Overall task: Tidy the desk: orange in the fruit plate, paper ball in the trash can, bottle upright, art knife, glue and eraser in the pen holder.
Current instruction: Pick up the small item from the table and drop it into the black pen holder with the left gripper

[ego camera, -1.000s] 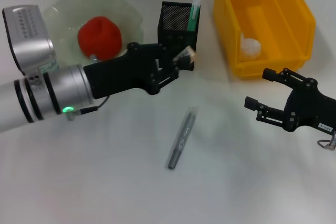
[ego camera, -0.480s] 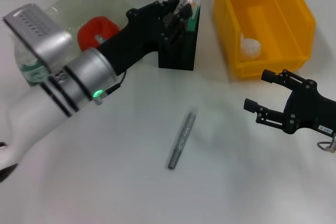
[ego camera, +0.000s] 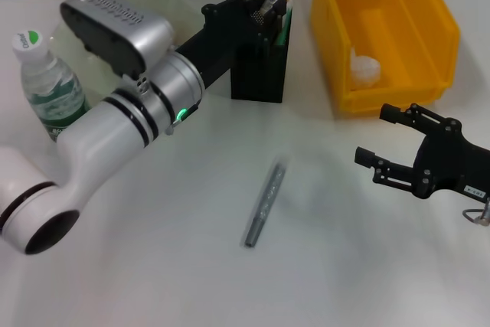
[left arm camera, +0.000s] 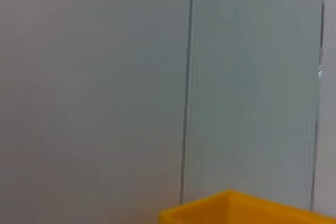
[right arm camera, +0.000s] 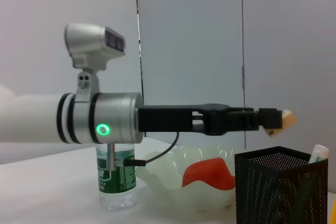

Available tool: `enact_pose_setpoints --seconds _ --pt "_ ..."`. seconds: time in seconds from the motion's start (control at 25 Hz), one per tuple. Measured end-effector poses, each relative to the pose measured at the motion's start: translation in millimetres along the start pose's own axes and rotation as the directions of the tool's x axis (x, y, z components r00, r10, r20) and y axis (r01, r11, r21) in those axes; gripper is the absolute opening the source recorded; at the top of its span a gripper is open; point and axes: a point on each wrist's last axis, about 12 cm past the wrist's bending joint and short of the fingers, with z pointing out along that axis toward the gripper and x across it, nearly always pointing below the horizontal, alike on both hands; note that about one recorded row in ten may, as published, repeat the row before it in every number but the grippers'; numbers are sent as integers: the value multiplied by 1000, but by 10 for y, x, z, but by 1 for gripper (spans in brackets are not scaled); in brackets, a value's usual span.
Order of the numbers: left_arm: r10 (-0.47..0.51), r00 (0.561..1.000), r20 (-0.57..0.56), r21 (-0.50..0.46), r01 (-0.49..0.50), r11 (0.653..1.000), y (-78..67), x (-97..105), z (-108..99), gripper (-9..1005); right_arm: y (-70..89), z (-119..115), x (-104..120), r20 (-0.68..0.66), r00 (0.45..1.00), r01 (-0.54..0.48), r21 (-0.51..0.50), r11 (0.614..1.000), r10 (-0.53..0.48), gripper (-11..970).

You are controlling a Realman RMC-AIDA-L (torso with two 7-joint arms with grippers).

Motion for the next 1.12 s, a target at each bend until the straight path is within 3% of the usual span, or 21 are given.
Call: enact_pose_setpoints --seconds 0.88,1.12 --pt "-24 999 -34 -40 23 999 34 1 61 283 -2 -7 2 1 1000 -1 6 1000 1 816" --pt "-29 999 -25 -37 28 999 31 -1 49 444 -4 -9 2 2 1000 -1 8 1000 1 816"
